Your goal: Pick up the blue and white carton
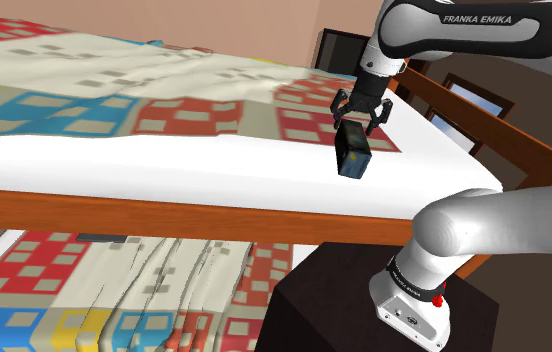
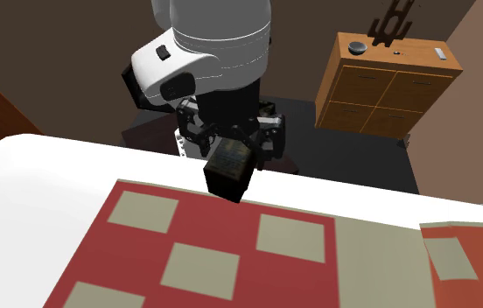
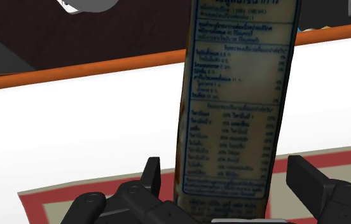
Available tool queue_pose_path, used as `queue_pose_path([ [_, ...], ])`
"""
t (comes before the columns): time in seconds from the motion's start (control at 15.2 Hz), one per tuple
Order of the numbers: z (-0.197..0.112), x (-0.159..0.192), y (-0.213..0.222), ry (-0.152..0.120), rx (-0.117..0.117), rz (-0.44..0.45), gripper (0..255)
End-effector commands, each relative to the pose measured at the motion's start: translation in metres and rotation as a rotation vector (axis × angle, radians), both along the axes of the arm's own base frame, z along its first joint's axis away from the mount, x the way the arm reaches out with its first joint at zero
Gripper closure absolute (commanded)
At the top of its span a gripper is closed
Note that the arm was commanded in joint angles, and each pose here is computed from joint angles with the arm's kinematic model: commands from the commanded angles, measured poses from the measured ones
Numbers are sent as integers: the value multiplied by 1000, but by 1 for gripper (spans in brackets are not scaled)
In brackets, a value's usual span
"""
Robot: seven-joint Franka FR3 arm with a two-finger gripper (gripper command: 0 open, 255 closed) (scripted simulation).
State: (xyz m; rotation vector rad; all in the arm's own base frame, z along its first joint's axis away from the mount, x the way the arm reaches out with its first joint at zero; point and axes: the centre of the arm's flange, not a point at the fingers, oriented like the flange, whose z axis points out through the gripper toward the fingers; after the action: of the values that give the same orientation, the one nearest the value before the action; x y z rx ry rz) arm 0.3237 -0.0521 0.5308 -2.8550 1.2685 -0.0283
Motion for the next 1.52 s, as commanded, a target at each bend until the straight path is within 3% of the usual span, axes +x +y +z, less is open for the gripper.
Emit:
queue_pose_path([
  [0.0, -2, 0, 0, 0, 0, 0, 255],
  [0.59, -3, 0, 1, 0, 0, 0, 255],
  [1.45, 66, 0, 1, 0, 0, 0, 255],
])
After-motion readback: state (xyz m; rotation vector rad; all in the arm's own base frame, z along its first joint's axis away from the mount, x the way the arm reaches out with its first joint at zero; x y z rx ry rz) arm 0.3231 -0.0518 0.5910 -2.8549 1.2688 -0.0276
